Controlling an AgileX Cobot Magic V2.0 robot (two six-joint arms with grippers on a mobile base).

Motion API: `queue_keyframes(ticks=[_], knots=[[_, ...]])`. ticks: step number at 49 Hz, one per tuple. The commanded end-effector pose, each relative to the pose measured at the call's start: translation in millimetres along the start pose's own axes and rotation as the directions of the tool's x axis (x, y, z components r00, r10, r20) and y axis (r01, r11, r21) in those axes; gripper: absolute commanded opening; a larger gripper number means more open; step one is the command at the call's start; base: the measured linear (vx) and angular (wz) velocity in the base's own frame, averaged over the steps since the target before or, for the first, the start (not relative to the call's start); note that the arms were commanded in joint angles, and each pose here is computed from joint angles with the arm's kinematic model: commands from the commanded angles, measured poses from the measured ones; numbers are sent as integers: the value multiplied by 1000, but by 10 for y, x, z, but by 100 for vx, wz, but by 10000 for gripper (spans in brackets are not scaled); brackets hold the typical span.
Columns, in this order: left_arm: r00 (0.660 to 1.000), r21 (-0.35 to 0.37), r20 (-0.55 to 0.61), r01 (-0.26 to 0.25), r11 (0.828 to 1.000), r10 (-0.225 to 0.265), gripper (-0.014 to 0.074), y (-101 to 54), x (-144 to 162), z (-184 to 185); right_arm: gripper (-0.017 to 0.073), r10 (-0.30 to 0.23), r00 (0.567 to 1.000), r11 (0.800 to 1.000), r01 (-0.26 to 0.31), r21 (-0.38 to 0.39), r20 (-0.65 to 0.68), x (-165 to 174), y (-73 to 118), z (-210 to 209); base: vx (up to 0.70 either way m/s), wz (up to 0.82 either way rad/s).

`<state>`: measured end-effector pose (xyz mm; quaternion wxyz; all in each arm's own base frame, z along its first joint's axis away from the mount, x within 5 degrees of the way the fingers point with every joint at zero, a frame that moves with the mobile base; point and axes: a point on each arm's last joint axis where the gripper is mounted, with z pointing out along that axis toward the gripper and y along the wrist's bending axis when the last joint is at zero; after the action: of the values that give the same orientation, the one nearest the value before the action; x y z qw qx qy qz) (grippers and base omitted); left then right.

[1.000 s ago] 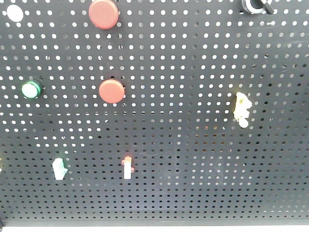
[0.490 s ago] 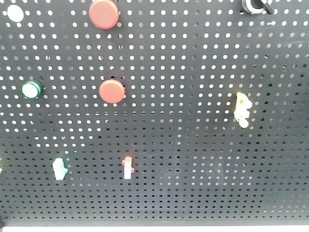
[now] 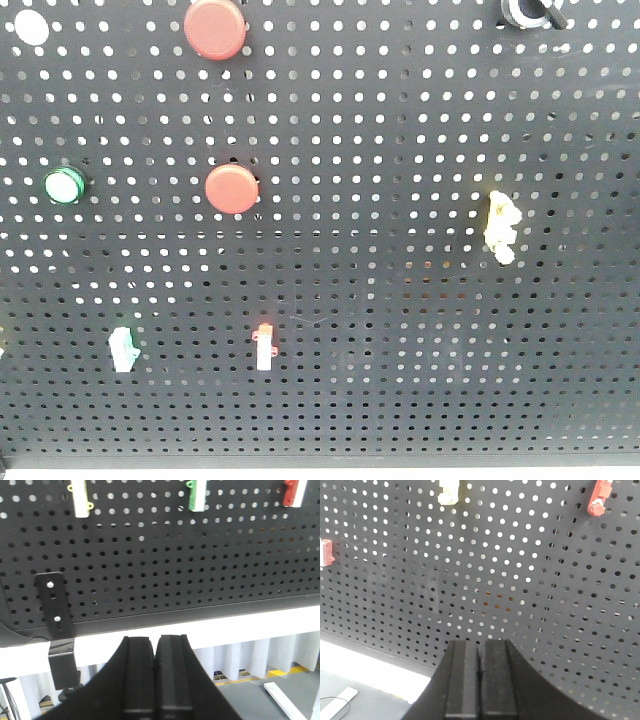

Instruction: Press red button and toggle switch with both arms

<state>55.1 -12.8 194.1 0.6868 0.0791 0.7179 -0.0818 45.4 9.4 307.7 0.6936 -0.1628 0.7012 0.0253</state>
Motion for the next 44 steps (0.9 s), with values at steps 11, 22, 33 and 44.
queue_keyframes(ticks=[11, 22, 33, 44], knots=[[998, 2, 56, 8, 1000, -8, 2, 0, 40, 4, -3, -17, 995, 1000, 15, 19, 101, -163, -27, -20, 0, 0], [998, 2, 56, 8, 1000, -8, 2, 0, 40, 4, -3, -17, 995, 1000, 15, 19, 101, -163, -27, -20, 0, 0], [998, 2, 56, 8, 1000, -8, 2, 0, 40, 4, -3, 35, 994, 999, -35, 1, 99, 44, 36, 81, 0, 0], [998, 2, 56, 8, 1000, -8, 2, 0, 40, 4, -3, 202, 974, 968, -214, 133, 103, 659, 65, 219, 0, 0]])
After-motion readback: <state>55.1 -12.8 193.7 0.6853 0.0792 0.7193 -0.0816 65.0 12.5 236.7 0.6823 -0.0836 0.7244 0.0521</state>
